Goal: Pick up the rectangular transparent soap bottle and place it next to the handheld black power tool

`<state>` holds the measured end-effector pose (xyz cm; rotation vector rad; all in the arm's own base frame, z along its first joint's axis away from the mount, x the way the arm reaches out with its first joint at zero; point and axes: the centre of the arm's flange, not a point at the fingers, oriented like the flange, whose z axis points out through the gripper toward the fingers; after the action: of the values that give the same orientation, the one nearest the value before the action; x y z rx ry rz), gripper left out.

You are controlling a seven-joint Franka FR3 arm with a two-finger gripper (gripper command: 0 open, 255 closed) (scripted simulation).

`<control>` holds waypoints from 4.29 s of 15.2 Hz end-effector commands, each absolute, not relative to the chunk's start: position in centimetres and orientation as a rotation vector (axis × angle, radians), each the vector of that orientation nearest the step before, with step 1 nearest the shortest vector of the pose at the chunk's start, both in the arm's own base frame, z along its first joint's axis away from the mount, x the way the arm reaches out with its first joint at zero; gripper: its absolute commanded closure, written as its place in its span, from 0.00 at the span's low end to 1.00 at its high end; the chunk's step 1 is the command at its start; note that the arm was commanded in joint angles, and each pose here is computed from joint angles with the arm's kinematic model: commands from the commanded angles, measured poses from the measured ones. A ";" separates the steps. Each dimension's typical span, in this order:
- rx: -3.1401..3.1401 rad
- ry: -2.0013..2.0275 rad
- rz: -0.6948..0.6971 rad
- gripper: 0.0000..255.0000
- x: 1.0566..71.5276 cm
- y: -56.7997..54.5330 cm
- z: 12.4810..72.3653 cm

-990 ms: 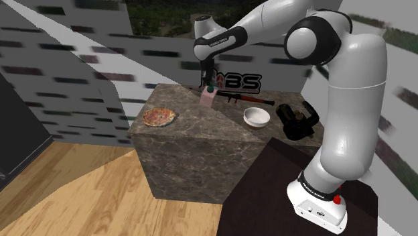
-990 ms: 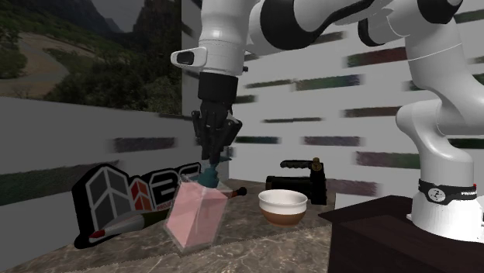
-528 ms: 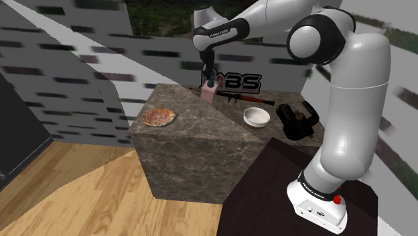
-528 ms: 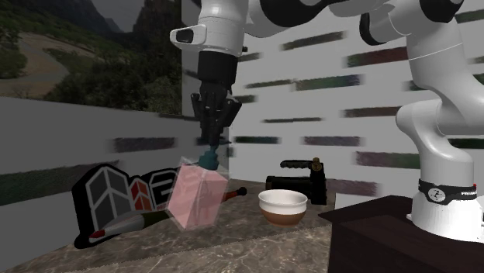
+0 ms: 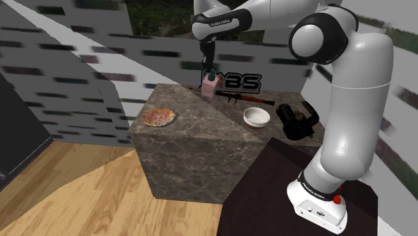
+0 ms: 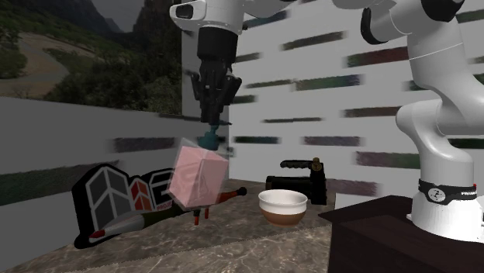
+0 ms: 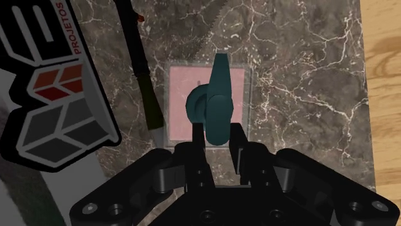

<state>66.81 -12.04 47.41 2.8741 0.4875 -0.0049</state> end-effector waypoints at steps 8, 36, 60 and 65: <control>2.874 0.488 -0.005 1.00 66.7 -12.1 52.2; 2.874 0.488 -0.005 1.00 47.8 -26.5 57.4; 2.874 0.488 -0.005 1.00 22.6 -45.7 57.4; 2.874 0.488 -0.005 1.00 17.4 -49.7 57.4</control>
<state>18.31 -48.71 57.52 2.8755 0.4859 -0.0042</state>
